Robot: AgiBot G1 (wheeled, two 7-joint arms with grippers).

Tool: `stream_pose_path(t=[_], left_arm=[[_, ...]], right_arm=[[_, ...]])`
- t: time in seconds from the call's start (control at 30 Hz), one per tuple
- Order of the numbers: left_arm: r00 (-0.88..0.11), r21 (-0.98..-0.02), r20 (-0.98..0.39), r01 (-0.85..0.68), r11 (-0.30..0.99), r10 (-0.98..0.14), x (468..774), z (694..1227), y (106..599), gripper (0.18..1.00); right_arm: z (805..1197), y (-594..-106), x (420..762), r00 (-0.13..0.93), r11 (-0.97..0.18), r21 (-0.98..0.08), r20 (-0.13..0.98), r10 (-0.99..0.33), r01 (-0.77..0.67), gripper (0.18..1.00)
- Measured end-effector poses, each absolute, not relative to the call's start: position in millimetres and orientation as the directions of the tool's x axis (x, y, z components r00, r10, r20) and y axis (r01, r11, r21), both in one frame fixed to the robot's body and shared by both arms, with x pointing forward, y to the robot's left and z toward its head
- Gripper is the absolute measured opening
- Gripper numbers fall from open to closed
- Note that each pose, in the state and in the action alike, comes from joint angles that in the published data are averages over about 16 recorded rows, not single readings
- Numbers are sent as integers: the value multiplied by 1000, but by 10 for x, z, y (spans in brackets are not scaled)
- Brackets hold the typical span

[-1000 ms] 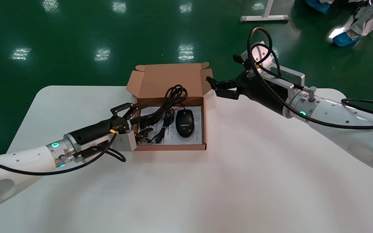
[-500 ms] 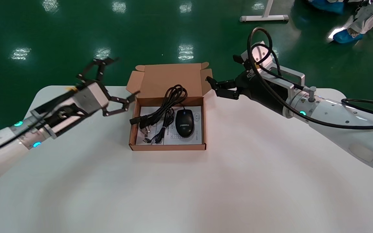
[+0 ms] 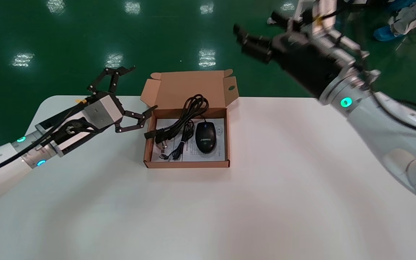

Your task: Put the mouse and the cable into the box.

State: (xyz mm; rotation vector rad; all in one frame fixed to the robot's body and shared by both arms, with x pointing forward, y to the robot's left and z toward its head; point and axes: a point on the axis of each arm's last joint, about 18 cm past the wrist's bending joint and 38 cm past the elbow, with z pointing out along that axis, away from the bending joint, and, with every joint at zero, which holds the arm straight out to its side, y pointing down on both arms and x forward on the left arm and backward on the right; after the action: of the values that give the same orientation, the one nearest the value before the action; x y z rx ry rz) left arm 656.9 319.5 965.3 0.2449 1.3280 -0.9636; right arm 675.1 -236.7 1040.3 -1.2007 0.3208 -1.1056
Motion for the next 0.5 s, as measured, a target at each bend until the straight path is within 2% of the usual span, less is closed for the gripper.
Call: stream_pose_path(t=[0.5], left_arm=[[-270, -496, -828, 761, 418, -491, 6134, 9849, 3166, 1001]], right_arm=[[10293, -2538, 6352, 610, -37, -869, 376, -697, 493, 1001]])
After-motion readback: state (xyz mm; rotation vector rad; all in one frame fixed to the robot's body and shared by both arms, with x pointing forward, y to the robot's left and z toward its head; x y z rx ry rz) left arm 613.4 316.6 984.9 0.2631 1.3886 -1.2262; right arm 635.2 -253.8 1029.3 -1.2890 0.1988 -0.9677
